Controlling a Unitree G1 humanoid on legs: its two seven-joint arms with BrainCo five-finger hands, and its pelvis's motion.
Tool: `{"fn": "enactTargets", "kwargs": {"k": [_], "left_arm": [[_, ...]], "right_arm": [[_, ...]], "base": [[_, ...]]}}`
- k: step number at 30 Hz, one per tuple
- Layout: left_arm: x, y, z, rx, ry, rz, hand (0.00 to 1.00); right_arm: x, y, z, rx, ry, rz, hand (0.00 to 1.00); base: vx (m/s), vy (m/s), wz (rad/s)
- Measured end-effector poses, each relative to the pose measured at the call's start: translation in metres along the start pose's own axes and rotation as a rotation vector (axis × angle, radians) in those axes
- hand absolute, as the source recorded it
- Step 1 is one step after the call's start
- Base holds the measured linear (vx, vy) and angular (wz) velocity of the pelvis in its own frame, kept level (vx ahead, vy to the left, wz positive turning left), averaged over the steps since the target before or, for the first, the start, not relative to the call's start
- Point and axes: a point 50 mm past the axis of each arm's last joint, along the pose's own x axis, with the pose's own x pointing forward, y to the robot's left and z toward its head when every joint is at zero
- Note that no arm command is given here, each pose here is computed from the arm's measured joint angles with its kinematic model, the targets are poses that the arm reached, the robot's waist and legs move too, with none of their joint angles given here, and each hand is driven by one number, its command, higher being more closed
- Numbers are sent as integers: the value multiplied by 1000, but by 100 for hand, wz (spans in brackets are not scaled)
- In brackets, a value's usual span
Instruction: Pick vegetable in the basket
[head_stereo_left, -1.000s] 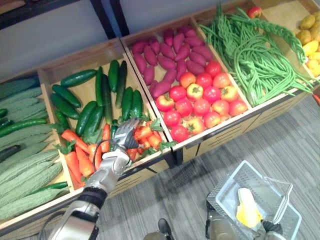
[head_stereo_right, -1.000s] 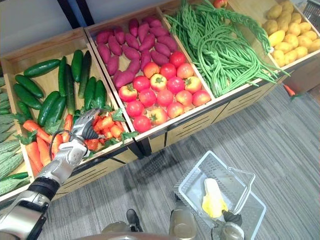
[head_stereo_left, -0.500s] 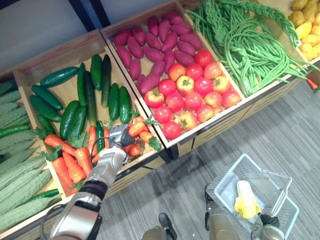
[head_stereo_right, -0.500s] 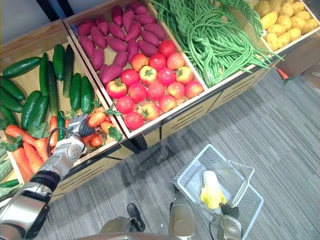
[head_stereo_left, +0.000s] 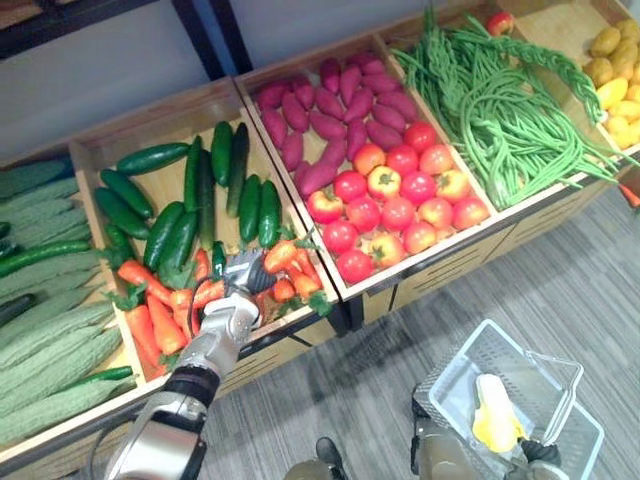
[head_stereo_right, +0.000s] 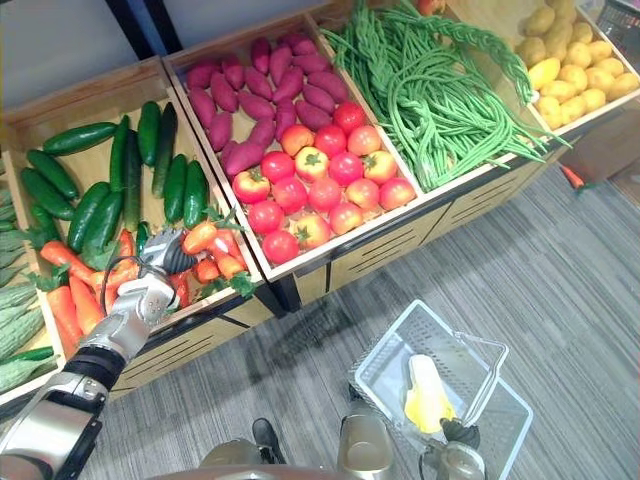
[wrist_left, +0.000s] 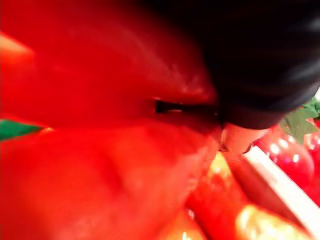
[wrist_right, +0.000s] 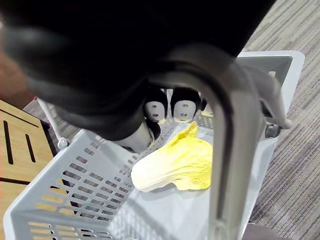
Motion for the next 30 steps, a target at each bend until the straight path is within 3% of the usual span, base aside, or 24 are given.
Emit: {"fn": "enactTargets", "kwargs": {"k": [7,19,24,30], "left_arm": [[-3,33,4,40,-105,99,100],[-22,37,10,51,-221,67,100],[-31,47,24,65,-337,80,100],[-44,35,51,63,-516,-32,100]], "right_arm": [[4,-17,2,-61,-3,-31,100],[20,-66,60,-227,-173,-122,100],[15,-70,106,-441,-364,-75,100],[0,-63,159,-707,-617,19,100]], "base": [[-4,-9,4],[-45,-14,-31],[-63,-35,-60],[-61,-28,-51]]}}
